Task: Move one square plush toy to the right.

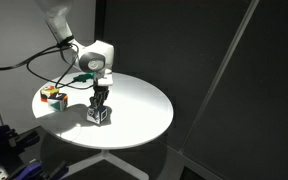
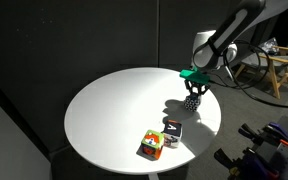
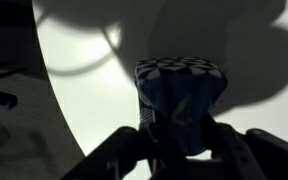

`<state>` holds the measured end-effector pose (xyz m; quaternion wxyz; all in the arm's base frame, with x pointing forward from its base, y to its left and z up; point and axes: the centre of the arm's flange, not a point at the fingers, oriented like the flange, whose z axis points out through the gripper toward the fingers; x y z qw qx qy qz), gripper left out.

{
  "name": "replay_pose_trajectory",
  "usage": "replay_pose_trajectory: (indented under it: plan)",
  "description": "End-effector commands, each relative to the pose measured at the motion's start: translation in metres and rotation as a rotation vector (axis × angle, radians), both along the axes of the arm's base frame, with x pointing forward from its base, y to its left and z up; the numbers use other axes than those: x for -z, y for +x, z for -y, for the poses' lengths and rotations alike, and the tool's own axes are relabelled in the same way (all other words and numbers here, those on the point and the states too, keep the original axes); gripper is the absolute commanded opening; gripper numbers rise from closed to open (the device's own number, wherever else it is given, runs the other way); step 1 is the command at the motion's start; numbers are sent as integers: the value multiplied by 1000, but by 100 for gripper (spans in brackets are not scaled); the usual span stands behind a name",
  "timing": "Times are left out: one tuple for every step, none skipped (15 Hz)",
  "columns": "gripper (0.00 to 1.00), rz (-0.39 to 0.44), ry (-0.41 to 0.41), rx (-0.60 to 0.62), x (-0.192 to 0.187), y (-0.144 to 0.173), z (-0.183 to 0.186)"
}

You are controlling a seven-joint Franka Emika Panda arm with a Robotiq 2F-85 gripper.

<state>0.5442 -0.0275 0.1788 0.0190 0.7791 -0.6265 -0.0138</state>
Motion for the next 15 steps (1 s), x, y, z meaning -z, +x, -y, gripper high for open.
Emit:
replay_pose_trajectory:
  plan:
    - [70,6,4,1,-3,3,2]
    - [79,2,6,0,-5,2,2]
    - [86,-2,6,-2,-8,1,0]
    - [94,-5,8,-7,-12,-1,-1]
    - [99,-7,12,-17,-16,-3,-3]
    - [100,-17,14,-38,-21,-5,-5]
    - [100,-23,17,-64,-26,-8,-8]
    - [100,-34,18,-110,-31,-12,-12]
    - [100,-45,18,-158,-38,-17,-16]
    - [100,-55,19,-217,-45,-22,-20]
    - [100,-66,18,-272,-52,-26,-24]
    - [100,-75,14,-330,-59,-30,-29]
    - [100,-85,9,-384,-67,-34,-33]
    - [100,-94,0,-440,-75,-38,-38]
    - [100,-102,-7,-494,-83,-41,-43]
